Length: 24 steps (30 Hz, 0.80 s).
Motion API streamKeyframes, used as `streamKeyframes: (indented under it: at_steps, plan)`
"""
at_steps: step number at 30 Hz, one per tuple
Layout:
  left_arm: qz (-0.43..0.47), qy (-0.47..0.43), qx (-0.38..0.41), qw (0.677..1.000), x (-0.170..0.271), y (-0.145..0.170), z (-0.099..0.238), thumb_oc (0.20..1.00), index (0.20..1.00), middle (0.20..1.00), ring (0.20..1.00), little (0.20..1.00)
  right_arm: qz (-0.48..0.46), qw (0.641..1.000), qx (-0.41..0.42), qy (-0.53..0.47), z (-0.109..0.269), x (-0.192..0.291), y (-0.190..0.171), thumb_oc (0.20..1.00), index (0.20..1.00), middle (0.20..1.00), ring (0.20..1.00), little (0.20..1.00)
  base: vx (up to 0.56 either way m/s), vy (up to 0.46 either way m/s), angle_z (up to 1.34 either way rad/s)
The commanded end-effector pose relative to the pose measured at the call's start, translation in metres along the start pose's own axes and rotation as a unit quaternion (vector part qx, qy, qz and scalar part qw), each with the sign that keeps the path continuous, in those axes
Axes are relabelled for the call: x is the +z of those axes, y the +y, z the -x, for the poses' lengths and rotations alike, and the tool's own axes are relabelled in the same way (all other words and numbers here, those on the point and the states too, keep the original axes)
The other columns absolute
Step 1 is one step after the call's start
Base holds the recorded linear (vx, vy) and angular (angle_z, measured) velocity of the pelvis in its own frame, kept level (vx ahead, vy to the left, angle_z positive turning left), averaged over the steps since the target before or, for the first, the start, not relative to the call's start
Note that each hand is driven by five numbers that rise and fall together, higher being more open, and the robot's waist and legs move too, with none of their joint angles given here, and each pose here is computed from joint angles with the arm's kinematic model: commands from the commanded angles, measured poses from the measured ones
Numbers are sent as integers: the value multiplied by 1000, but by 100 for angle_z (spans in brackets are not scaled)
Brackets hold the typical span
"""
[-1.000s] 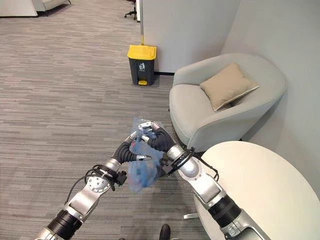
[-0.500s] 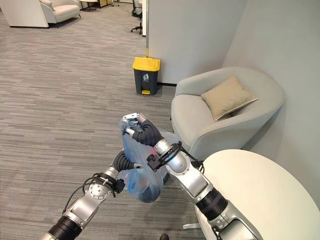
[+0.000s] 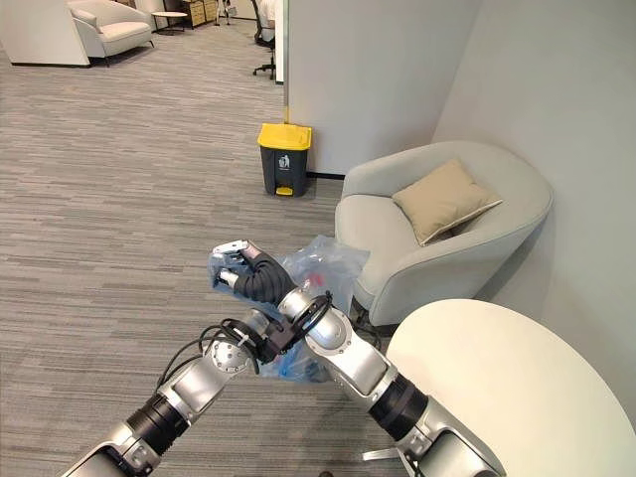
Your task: Gather garbage on tea table into small bin, then transfer packed bag to large trash can.
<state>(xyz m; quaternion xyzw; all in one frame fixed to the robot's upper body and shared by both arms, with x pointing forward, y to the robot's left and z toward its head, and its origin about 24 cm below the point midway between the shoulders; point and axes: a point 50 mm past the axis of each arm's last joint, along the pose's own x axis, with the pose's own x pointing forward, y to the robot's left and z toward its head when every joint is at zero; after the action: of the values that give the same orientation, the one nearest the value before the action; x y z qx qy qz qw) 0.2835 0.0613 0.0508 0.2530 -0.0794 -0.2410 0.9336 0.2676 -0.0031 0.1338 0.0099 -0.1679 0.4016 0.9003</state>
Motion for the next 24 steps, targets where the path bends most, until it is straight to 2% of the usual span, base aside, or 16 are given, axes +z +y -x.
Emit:
streamKeyframes:
  at_steps: [1, 8, 19, 20, 21, 22, 23, 24]
  plan:
    - [-40, -80, -23, 996, 35, -2, -29, 200, 200, 200, 200, 200, 1, 996, 30, -81, -30, 35, 10, 200, 200, 200, 200, 200, 0, 0, 0]
    - [-9, -52, 3, 999, 24, 6, -27, 200, 200, 200, 200, 200, 24, 996, 26, -81, -30, 37, 4, 200, 200, 200, 200, 200, 4, 0, 0]
    - [45, -19, 76, 996, 2, 31, -5, 200, 200, 200, 200, 200, 137, 990, 6, -35, -11, 23, -17, 200, 200, 200, 200, 200, 0, 0, 0]
    - [46, -18, 79, 996, 1, 32, -3, 200, 200, 200, 200, 200, 147, 989, 4, -30, -10, 22, -19, 238, 238, 238, 238, 238, 0, 0, 0]
    - [47, -17, 79, 996, 1, 32, -3, 200, 200, 200, 200, 200, 147, 989, 4, -30, -10, 22, -19, 238, 238, 238, 238, 238, 0, 0, 0]
    - [50, -19, 84, 995, 1, 34, -1, 200, 200, 200, 200, 200, 159, 987, 2, -26, -8, 20, -20, 420, 420, 420, 420, 420, 0, 0, 0]
    - [52, -17, 89, 995, 0, 35, 1, 200, 200, 200, 200, 200, 172, 985, 0, -21, -6, 19, -22, 479, 479, 479, 479, 479, 0, 0, 0]
    - [55, -17, 95, 994, -1, 38, 2, 200, 200, 200, 200, 200, 184, 983, -2, -17, -5, 17, -25, 878, 878, 878, 878, 878, 0, 0, 0]
